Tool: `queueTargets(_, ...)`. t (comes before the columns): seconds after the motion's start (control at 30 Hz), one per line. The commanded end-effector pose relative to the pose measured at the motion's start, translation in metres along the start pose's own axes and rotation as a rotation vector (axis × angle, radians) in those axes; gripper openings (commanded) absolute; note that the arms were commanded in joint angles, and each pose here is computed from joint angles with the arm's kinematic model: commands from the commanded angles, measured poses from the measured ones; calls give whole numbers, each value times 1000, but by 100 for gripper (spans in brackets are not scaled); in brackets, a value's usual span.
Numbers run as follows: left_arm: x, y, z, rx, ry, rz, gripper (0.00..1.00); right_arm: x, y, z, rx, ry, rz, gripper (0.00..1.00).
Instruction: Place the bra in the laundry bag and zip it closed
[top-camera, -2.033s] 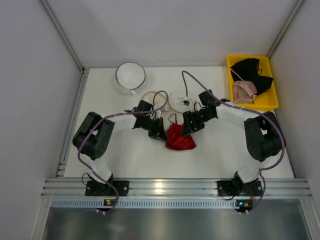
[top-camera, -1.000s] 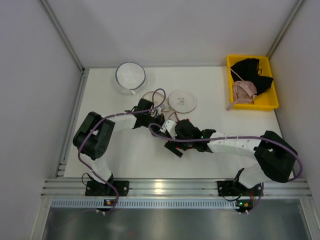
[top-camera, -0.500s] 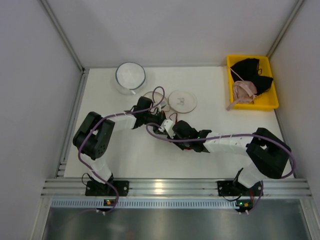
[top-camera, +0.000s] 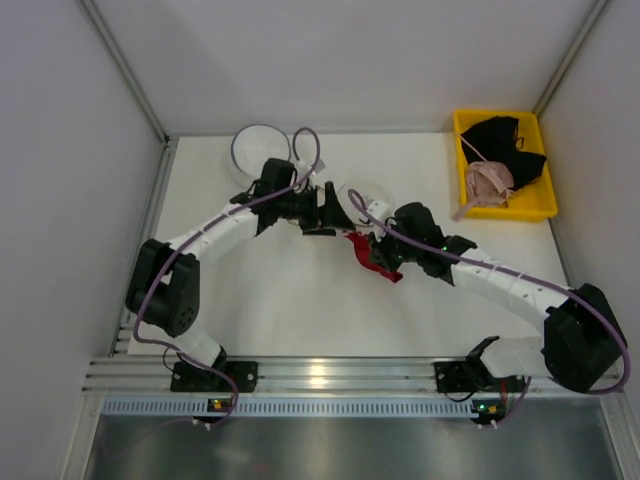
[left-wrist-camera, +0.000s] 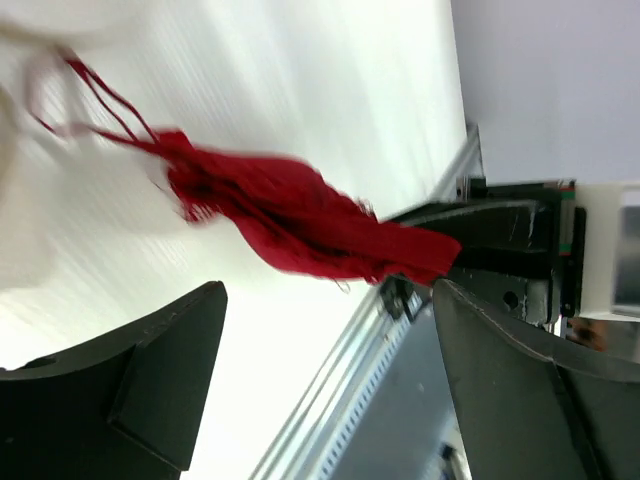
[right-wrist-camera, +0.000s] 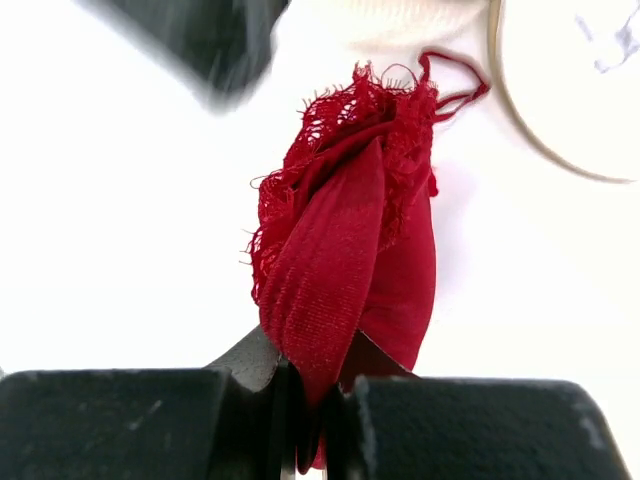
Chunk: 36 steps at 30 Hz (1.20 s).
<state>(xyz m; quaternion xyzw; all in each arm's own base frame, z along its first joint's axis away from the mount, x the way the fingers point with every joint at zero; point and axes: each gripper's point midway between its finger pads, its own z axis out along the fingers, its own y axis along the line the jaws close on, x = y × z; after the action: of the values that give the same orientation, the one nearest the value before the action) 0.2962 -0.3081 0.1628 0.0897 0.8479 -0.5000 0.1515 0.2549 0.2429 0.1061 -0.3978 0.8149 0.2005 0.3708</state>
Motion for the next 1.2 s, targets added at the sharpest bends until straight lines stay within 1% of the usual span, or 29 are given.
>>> queueTargets(0.0,-54,-9,-38,-110,-183,150,89,-30,3,-24,-94,-73,-9,0)
queueTargets(0.03,-63,-7,-44,-136,-216,151,88,-40,-2,-31,-89,-97,-5,0)
queueTargets(0.1,-83,4,-62,-202,-295,142,84,-44,-15,-41,-86,-103,33,0)
queueTargets(0.17,-93,15,-73,-264,-326,162,81,-63,-24,-53,-93,-147,39,0)
queueTargets(0.2,-102,22,-80,-303,-350,172,79,-66,-37,-59,-74,-154,64,0)
queueTargets(0.23,-105,33,-86,-351,-356,184,75,-83,-43,-68,-68,-195,60,0)
queueTargets(0.27,-108,39,-89,-375,-360,184,72,-91,-45,-73,-86,-215,70,0)
queueTargets(0.3,-112,55,-94,-406,-359,165,70,-99,-55,-77,-71,-239,83,0)
queueTargets(0.33,-117,59,-98,-420,-366,161,62,-116,-61,-86,-64,-279,81,0)
queueTargets(0.4,-126,83,-106,-454,-376,121,57,-132,-68,-91,-85,-322,113,0)
queueTargets(0.47,-135,92,-110,-464,-385,116,55,-159,-71,-99,-110,-388,116,0)
queueTargets(0.53,-140,111,-107,-480,-367,96,54,-180,-78,-98,-115,-429,130,0)
queueTargets(0.57,-143,110,-110,-488,-374,103,54,-186,-81,-98,-115,-443,128,0)
queueTargets(0.6,-143,123,-107,-509,-359,88,54,-191,-82,-96,-123,-450,121,0)
queueTargets(0.67,-149,127,-106,-519,-359,98,53,-206,-86,-92,-153,-473,149,0)
queueTargets(0.7,-147,136,-101,-524,-341,87,53,-206,-89,-82,-172,-464,164,0)
queueTargets(0.77,-149,142,-99,-532,-333,91,51,-220,-85,-83,-227,-485,165,0)
queueTargets(0.8,-151,146,-95,-530,-324,93,50,-221,-89,-74,-241,-482,176,0)
queueTargets(0.93,-147,160,-84,-524,-285,85,46,-239,-90,-69,-282,-530,178,0)
queueTargets(1.17,-132,178,-74,-531,-239,49,40,-253,-81,-66,-394,-557,196,0)
